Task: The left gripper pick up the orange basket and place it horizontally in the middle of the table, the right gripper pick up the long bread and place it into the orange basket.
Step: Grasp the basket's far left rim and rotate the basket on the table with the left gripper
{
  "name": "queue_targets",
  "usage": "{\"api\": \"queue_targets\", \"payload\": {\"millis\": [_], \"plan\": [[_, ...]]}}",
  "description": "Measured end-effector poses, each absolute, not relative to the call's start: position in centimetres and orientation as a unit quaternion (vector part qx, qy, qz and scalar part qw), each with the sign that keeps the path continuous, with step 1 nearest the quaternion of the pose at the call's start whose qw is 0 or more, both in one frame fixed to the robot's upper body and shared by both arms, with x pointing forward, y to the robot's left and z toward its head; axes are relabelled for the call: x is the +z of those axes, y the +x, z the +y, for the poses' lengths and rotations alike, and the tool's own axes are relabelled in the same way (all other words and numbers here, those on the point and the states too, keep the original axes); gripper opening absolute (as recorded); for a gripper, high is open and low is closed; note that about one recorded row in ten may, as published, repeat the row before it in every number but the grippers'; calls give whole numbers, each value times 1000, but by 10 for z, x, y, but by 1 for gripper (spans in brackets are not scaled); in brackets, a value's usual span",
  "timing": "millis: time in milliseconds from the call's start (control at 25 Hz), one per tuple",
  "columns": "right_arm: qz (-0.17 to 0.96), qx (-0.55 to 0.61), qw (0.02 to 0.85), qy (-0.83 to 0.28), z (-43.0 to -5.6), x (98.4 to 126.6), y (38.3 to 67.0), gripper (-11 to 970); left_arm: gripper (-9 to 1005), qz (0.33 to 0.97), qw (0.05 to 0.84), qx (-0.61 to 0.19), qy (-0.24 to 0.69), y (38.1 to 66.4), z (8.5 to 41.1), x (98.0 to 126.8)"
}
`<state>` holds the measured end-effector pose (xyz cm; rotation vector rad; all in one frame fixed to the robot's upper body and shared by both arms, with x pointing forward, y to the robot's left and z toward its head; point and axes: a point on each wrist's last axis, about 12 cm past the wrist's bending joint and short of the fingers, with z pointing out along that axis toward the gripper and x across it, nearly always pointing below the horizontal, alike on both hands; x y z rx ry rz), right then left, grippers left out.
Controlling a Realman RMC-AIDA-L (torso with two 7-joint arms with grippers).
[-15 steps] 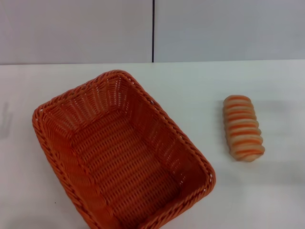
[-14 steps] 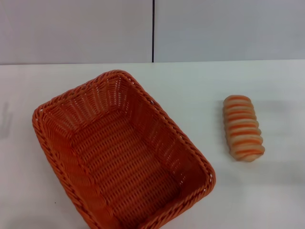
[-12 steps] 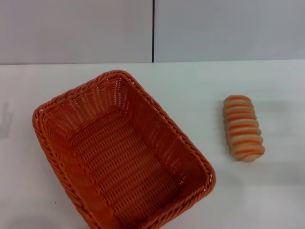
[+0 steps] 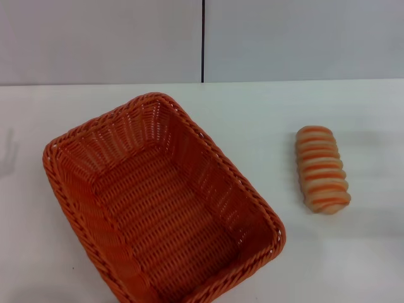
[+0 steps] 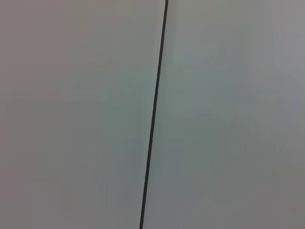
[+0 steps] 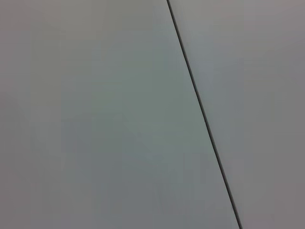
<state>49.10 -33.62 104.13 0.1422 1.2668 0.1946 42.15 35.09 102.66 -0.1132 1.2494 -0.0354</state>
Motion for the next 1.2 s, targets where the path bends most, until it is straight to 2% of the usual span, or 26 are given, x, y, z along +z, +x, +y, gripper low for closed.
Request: {"api": "queue_targets", "payload": {"millis": [320,600,840,1040,1200], "plan": [[580,86,807,66,-339,1045,492,647,699,588,808,-25,-15,444,357,1035],[572,91,813,62,-336,1049,497,645,701,630,768,-115,25,467,384,1050],[579,89,808,66,-337,1046,495,644,701,634,759,-139,45,474,393,1063],[573,90,812,64,-337,1048,493,643,702,673,708,-183,113,493,401,1090],[564,91,818,65,-338,1048,486,643,702,715,645,-175,208,515,399,1131]]}}
